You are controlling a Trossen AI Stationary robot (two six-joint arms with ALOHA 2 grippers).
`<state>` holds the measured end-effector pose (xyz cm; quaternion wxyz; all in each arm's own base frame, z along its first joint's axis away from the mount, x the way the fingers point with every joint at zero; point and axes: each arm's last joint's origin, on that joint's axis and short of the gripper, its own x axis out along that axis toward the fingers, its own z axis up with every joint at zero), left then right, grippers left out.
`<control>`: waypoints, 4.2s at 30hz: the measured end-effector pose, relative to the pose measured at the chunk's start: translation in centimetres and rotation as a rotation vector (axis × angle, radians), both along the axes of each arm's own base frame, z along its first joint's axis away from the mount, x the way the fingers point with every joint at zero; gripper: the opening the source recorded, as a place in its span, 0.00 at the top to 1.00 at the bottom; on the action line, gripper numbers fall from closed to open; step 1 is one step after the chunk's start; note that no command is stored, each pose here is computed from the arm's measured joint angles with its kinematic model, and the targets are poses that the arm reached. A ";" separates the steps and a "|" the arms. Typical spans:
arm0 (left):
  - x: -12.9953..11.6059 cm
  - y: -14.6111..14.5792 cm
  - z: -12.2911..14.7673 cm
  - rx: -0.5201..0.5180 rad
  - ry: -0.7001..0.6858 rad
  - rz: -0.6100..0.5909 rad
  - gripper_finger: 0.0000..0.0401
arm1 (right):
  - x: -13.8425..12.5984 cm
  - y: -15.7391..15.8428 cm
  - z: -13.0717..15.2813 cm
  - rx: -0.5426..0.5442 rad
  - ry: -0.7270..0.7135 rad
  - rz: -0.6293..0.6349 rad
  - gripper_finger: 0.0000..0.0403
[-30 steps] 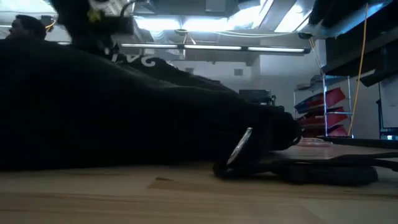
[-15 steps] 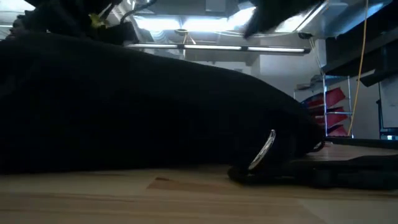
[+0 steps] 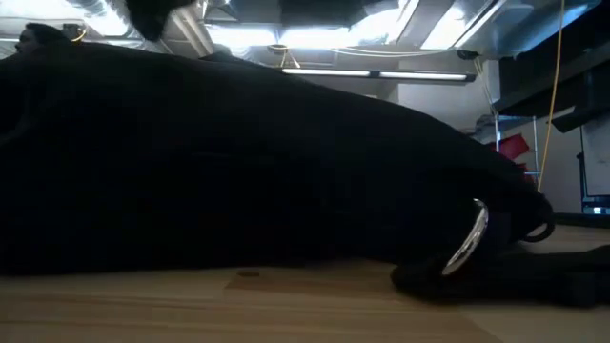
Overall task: Unpack backpack
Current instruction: Open the black backpack
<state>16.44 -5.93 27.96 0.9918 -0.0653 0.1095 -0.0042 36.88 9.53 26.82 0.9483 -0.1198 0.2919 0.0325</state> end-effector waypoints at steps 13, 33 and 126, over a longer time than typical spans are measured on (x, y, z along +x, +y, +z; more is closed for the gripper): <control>-0.7 -5.2 -8.3 0.206 0.239 0.160 0.49 | -1.9 -7.5 -5.9 -0.072 0.484 -0.148 0.56; 4.6 -2.4 -14.6 0.372 0.395 0.420 0.50 | -9.1 -8.7 -7.1 0.106 0.551 -0.224 0.56; 0.5 -0.4 -11.1 0.286 0.475 0.345 1.00 | 5.3 -3.2 -6.4 0.133 -0.258 -0.008 0.56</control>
